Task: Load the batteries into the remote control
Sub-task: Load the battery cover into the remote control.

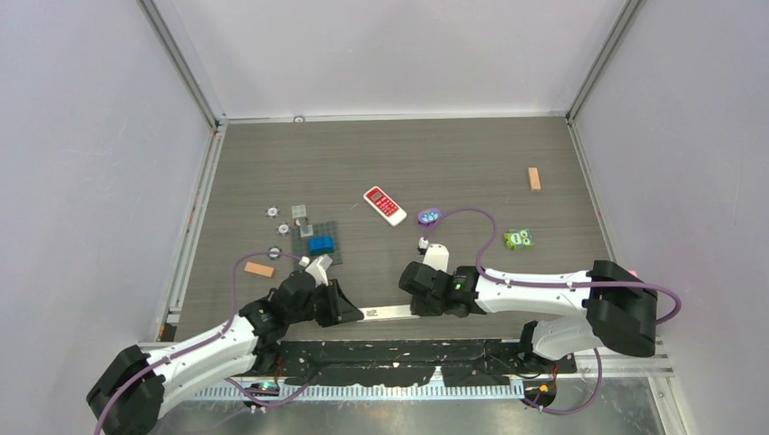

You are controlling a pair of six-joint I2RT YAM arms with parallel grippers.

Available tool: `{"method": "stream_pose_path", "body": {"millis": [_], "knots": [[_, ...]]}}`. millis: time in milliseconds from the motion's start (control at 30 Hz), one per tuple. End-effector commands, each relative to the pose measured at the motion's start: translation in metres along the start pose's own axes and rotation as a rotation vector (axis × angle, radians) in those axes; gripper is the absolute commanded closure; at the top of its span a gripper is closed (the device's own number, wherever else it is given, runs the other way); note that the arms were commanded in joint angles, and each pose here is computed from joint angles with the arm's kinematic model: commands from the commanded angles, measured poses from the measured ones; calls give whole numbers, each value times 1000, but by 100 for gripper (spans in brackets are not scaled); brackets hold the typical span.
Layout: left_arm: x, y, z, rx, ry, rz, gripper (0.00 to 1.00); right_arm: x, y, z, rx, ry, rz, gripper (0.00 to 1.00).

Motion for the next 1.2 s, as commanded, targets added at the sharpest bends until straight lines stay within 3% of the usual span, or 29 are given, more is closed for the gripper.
{"method": "stream_pose_path", "body": {"millis": [0,133,367,567,633,767,833,900,1000,1167], "knots": [[4,0,-7,-18,76,-10,85,19,18,15,48,-52,34,83],[6,1,-9,-28,112,1,100,25,27,25,90,-81,49,85],[7,0,-12,-36,143,-10,100,34,44,45,250,-219,99,94],[5,-3,-10,-12,90,-24,100,36,47,48,274,-223,101,94],[3,-8,-8,12,40,-52,89,32,43,44,253,-206,73,90],[-7,-19,-5,71,-67,-113,60,21,31,29,207,-155,-3,66],[-12,-23,-7,98,-96,-131,55,13,24,24,180,-140,-43,51],[-15,-28,-12,121,-107,-145,48,3,16,19,141,-124,-82,43],[-21,-36,-21,153,-129,-168,38,-19,-2,17,68,-122,-161,35],[-34,-49,-30,194,-180,-226,26,-48,-26,30,-246,-199,-246,24]]}}
Point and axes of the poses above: each gripper's point midway between its finger pads, its own x axis out along the fingers, its own z axis along the line the jaws close on, y = z × x, the point moved 6 cm from there along -x, back along the fingers, and after that the axes turned 3 degrees about -x, right-handed, at the moved point
